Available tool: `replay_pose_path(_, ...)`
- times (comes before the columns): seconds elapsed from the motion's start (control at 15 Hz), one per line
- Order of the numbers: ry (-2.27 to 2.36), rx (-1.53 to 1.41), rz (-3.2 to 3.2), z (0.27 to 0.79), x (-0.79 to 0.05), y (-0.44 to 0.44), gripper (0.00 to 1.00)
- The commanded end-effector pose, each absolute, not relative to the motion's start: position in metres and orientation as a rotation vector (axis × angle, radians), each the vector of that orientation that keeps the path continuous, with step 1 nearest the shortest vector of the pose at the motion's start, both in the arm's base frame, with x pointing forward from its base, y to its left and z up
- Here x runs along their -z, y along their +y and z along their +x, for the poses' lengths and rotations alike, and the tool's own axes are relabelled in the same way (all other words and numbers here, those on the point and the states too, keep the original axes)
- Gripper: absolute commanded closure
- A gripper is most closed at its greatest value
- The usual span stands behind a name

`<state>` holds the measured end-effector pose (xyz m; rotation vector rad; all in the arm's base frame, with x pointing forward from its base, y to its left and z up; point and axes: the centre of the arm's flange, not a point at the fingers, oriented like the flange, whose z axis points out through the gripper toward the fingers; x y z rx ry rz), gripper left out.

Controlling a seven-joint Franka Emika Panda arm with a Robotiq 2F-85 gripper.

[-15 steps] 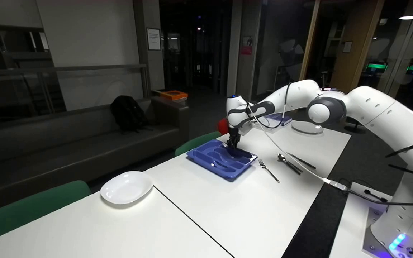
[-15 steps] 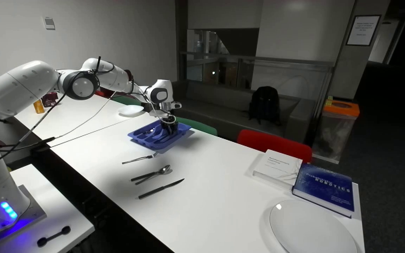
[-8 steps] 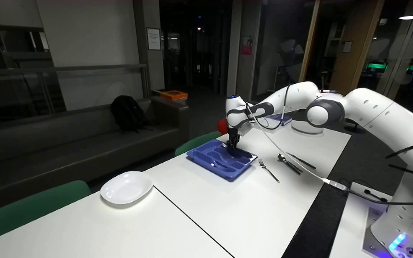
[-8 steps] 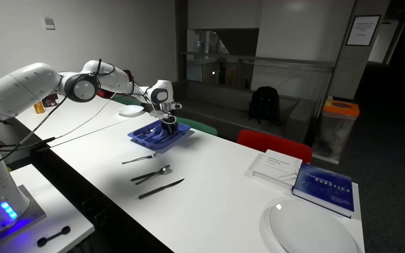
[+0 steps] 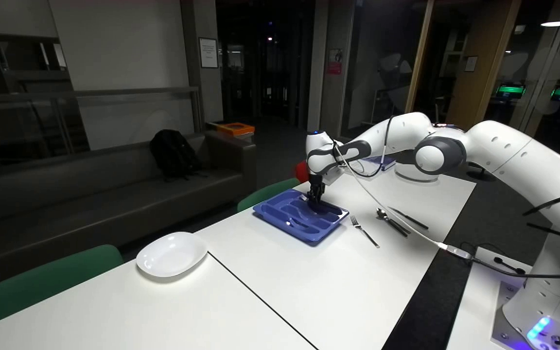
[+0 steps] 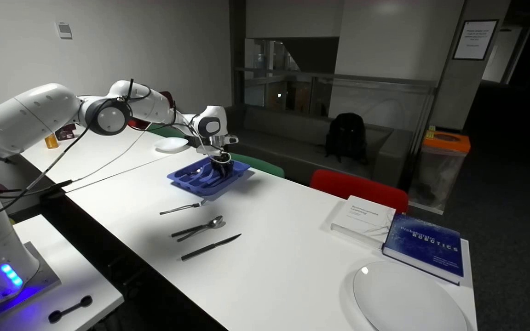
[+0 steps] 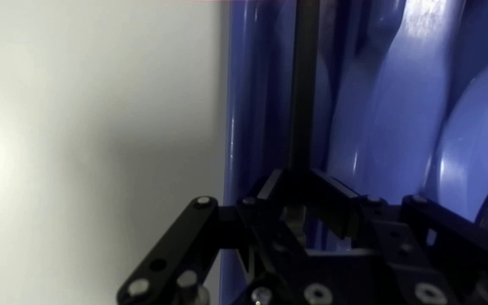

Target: Put the fork inside the cutlery tray

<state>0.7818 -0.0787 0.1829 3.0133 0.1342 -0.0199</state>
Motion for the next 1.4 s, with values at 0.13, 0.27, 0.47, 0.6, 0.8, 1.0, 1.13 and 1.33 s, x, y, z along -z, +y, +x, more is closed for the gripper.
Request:
replay_pose_path(0.13, 0.152, 0.005, 3.026, 0.778, -0.191, -0.083, 0.95)
replay_pose_path(0.27, 0.151, 0.011, 3.027, 0.777, -0.189, -0.084, 0.95)
replay_pose_path(0.47, 0.154, 0.016, 3.024, 0.775, -0.189, -0.084, 0.54)
replay_pose_path(0.6, 0.148, 0.017, 3.026, 0.775, -0.189, -0.084, 0.46)
replay_pose_path(0.8, 0.15, 0.02, 3.024, 0.777, -0.189, -0.083, 0.24)
replay_pose_path(1.0, 0.149, 0.006, 3.018, 0.775, -0.194, -0.08, 0.02)
replay_pose_path(1.13, 0.148, -0.016, 3.009, 0.771, -0.202, -0.077, 0.0)
replay_pose_path(1.33, 0.155, -0.074, 3.006, 0.764, -0.222, -0.07, 0.0)
